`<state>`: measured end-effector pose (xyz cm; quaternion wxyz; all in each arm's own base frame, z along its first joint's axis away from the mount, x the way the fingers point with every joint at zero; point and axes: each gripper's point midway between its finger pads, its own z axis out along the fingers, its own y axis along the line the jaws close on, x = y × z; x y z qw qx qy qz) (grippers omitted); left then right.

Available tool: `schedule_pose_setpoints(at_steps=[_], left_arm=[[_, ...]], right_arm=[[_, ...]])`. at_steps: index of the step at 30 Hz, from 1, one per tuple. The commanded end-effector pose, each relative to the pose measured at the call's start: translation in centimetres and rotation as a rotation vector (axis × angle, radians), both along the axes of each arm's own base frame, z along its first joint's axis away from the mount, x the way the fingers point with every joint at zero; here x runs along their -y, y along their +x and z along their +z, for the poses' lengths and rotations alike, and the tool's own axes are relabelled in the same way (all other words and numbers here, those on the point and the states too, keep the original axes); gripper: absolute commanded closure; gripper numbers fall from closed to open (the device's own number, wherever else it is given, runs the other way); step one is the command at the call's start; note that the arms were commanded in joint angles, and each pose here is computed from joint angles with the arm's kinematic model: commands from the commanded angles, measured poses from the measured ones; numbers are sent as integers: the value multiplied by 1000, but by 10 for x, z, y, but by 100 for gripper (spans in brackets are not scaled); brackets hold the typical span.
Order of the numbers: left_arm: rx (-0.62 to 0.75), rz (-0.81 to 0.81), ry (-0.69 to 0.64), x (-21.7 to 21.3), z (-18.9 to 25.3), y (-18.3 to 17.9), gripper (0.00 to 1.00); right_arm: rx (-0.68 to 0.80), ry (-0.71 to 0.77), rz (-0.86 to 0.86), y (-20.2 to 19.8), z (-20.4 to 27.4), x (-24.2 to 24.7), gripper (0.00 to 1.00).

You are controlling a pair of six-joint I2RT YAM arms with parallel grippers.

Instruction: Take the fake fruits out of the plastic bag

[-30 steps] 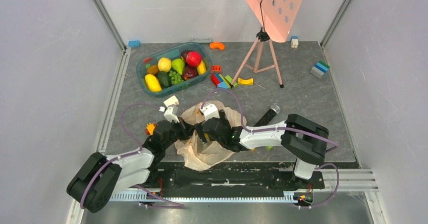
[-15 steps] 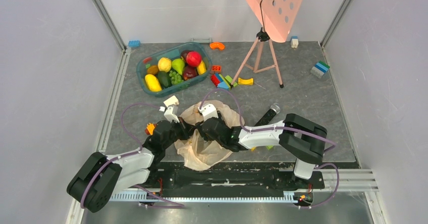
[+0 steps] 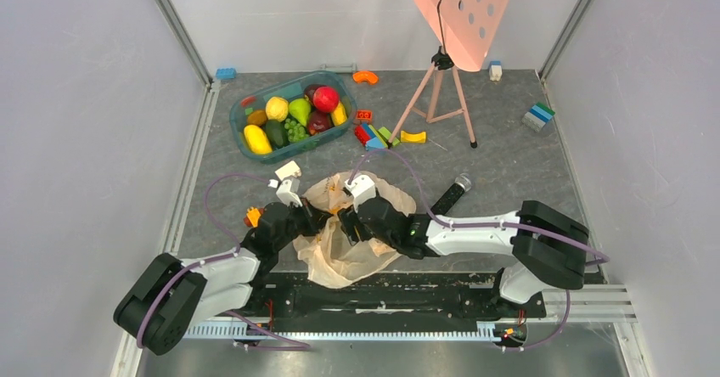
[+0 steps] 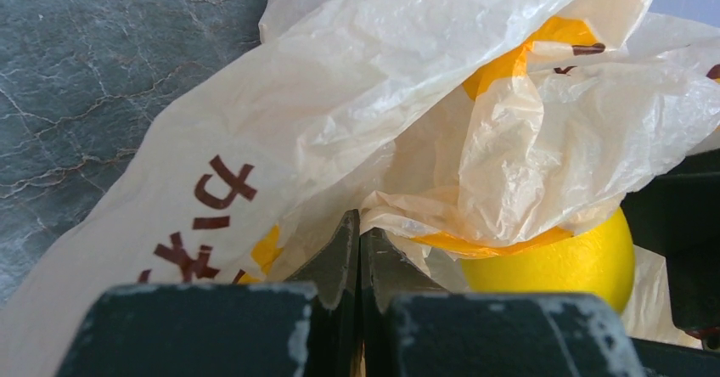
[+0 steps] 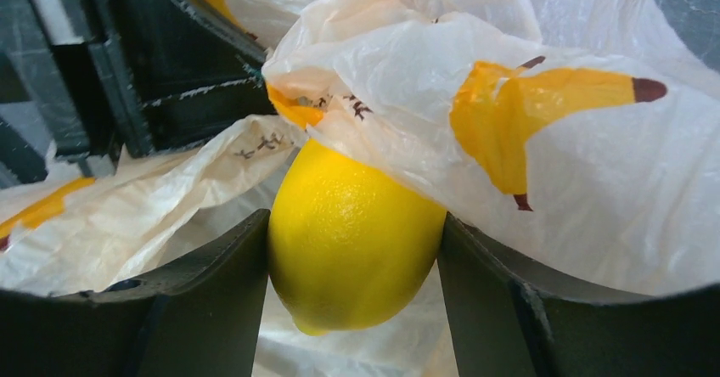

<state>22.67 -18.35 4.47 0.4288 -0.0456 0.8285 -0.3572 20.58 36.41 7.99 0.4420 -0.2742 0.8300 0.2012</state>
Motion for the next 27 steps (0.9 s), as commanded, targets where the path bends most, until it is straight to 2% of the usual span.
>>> schedule_pose_setpoints(at_steps=[1,27], left_arm=[[31,-4,-13,2,6,3,98],[18,-2,-2,0,4,2,98]], right_arm=[[17,77,56,-9,22,-6,39],[271,40,-51,14,121,48,34]])
